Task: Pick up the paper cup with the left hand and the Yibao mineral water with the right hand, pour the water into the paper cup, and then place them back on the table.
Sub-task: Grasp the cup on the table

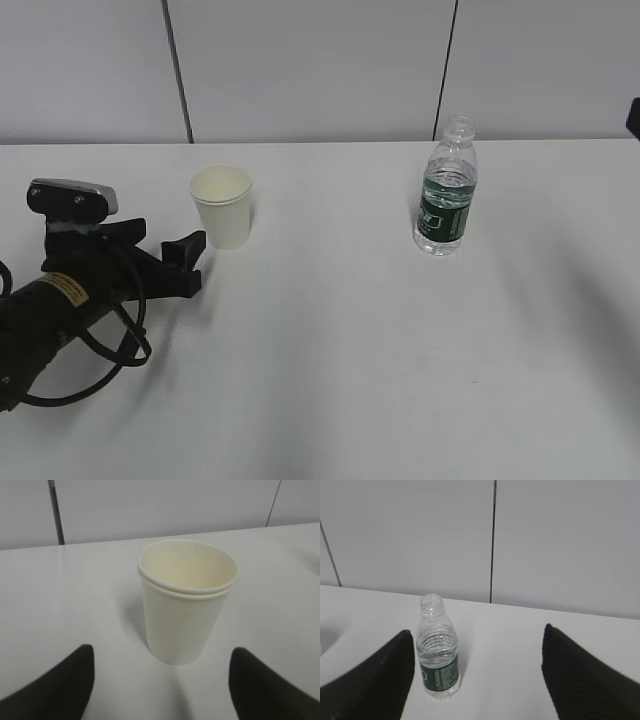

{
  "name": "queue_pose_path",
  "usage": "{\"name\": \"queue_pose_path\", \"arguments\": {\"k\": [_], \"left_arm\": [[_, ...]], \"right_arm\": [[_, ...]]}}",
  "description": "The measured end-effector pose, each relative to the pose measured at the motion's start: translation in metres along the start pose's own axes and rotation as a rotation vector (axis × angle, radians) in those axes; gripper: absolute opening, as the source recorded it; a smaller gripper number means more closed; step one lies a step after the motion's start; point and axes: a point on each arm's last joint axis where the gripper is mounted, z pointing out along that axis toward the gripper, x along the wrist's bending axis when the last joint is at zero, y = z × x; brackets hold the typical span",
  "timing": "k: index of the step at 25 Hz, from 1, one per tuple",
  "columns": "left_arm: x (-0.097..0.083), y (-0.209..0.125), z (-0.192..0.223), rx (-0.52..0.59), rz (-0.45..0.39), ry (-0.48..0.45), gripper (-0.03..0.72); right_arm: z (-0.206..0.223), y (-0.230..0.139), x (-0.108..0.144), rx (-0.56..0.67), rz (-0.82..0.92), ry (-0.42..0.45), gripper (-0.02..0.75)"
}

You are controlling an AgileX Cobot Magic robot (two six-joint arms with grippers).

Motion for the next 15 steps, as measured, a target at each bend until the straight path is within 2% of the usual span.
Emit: {"name": "queue_pose_path", "arguments": {"k": [7, 15], "left_arm": [[0.001, -0.005, 0.012, 0.002, -0.002, -0.004, 0.621], [0.001, -0.004, 0.034, -0.033, 0.008, -0.023, 0.631]], "right_arm": [[0.042, -0.017, 0.003, -0.025, 0.041, 0.032, 0.585], [0.077, -0.042, 0.004, -0.03, 0.085, 0.042, 0.585]]}}
